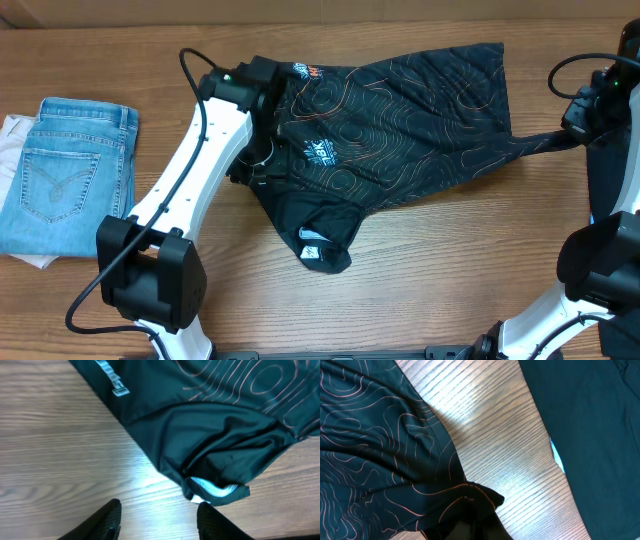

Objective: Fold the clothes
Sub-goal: 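Press the folded left side down with the left gripper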

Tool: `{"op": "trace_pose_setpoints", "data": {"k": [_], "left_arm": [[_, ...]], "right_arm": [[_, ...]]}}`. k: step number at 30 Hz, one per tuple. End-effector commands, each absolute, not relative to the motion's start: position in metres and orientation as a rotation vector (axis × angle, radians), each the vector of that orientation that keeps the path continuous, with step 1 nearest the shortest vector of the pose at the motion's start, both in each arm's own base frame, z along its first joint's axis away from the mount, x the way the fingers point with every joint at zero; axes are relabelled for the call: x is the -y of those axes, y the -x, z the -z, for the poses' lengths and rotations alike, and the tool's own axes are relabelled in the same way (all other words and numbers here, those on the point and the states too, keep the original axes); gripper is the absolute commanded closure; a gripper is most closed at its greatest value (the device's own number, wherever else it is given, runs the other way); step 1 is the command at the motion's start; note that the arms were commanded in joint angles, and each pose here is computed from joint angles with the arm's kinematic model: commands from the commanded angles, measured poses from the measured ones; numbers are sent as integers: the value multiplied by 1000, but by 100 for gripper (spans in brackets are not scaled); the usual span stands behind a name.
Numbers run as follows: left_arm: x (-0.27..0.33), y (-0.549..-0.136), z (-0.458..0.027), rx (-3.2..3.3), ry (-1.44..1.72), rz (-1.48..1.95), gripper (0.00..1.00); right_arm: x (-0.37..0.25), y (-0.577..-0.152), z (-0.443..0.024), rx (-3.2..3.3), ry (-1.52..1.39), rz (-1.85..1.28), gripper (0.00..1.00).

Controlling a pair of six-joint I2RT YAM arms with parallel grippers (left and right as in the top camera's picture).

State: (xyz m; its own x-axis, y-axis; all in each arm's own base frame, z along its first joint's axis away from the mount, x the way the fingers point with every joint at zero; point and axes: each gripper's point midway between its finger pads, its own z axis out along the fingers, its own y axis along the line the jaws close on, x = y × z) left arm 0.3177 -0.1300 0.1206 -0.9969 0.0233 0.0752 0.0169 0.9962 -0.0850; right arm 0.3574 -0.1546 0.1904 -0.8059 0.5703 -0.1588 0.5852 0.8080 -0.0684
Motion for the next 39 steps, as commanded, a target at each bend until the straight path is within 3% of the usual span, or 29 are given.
{"op": "trace_pose_setpoints", "data": {"k": [1, 12, 28, 30, 33, 39], "left_arm": [[136, -298, -98, 2987, -96, -160, 44], [139, -275, -30, 2927, -250, -222, 46], [128, -291, -3, 3031, -325, -142, 50], [128, -291, -1, 3033, -325, -144, 53], [129, -293, -1, 3042, -324, -151, 67], [128, -297, 1, 3063, -315, -144, 67]], "right_arm": [[157, -357, -194, -2846, -929, 177, 96], [157, -357, -193, -2846, -930, 177, 96], [156, -356, -193, -2851, -930, 171, 96], [156, -356, -193, -2850, -929, 171, 96], [156, -356, -193, -2850, -930, 171, 96], [156, -355, -193, -2852, -931, 171, 96]]}}
